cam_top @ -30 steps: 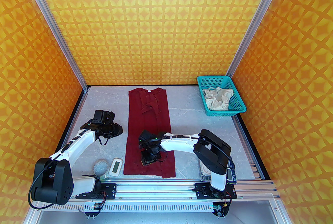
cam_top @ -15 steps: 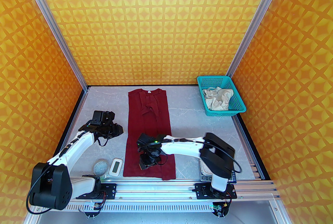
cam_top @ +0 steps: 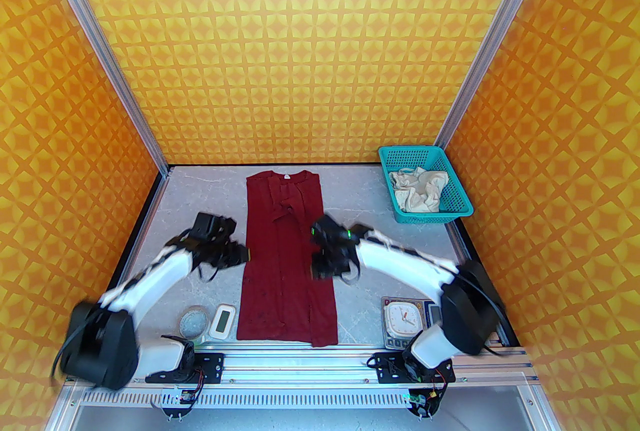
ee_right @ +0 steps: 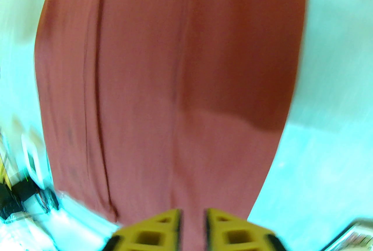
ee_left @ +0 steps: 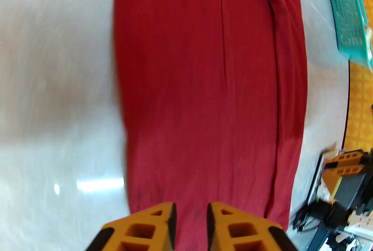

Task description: Fold and stack the mixed laundry pile

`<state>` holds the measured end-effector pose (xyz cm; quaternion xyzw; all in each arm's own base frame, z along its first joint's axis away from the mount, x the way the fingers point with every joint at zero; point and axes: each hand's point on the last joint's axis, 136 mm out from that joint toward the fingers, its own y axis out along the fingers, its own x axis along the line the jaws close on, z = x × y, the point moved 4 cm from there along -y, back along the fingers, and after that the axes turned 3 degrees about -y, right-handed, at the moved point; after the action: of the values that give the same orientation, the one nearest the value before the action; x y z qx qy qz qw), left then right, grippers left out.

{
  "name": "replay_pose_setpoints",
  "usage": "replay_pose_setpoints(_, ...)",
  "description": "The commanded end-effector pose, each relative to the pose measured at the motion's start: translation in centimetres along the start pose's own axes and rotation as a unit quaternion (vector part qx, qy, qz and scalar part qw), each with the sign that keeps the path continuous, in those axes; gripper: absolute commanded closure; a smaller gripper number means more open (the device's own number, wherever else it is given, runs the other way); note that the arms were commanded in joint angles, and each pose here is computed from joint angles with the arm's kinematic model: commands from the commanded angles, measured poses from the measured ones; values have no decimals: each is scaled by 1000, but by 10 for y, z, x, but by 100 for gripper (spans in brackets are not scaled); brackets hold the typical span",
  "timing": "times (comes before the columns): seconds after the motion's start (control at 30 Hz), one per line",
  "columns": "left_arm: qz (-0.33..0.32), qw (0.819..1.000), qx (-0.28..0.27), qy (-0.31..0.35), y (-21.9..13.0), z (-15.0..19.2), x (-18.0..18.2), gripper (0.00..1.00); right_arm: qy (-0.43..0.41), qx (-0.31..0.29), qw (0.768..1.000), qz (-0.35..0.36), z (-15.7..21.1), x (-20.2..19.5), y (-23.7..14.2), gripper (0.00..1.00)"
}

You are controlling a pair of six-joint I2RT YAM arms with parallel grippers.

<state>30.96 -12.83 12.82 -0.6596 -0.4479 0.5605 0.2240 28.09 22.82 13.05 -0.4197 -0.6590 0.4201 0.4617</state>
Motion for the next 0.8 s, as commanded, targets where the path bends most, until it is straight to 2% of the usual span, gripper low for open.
replay_pose_setpoints(0.0, 15, 997, -59, 45, 17, -56, -17, 84, -25, -107, 994, 23, -80, -13, -1, 96)
replay_pose_setpoints(0.03, 12, 997, -62, 48, 25, -66, -17, 86, -26, -124, 991, 31, -98, -17, 1, 100)
replay_pose_setpoints(0.13, 11, 997, -64, 45, 50, -91, -17, 88, -18, -152, 987, 40, -149, -35, 20, 100)
replay_pose_setpoints(0.3, 7, 998, -54, 42, 74, -110, -15, 89, -13, -147, 988, 39, -206, -59, 65, 100)
replay_pose_setpoints(0.53, 7, 998, -51, 46, 67, -106, -17, 88, 18, -122, 992, 25, -238, -81, 119, 100)
replay_pose_setpoints(0.77, 19, 997, -60, 46, 37, -89, -25, 80, 128, -108, 984, 56, -242, -130, 144, 100)
